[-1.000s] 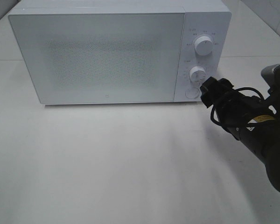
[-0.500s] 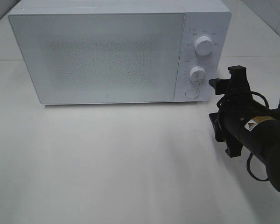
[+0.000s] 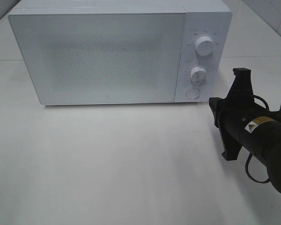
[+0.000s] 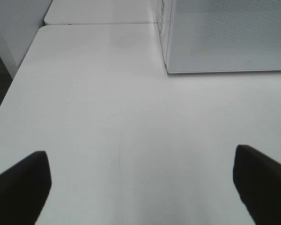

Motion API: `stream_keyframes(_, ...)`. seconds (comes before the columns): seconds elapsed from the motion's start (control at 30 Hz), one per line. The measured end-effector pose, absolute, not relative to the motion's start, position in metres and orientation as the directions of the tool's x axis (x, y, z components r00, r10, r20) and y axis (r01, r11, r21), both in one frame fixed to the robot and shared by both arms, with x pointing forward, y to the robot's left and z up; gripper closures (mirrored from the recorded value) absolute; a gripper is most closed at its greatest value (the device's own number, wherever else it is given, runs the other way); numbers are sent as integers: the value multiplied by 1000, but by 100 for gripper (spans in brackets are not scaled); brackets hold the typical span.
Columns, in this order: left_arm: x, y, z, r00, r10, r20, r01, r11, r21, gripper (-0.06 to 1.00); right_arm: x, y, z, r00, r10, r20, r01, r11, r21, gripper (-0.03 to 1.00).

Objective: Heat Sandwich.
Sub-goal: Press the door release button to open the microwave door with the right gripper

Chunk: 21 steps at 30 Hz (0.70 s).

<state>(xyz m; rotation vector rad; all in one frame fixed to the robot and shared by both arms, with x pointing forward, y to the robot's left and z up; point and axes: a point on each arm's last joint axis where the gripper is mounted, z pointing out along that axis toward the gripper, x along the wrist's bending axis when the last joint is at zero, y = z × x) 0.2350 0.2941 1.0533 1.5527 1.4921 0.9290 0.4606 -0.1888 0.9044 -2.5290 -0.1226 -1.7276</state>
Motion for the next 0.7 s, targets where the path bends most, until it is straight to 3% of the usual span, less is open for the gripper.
stream_keyframes(0.7,235,294,1053,46,999,-9,433,-12,902,-5,494,-181,886,460,55,886,149,-989,-16,95)
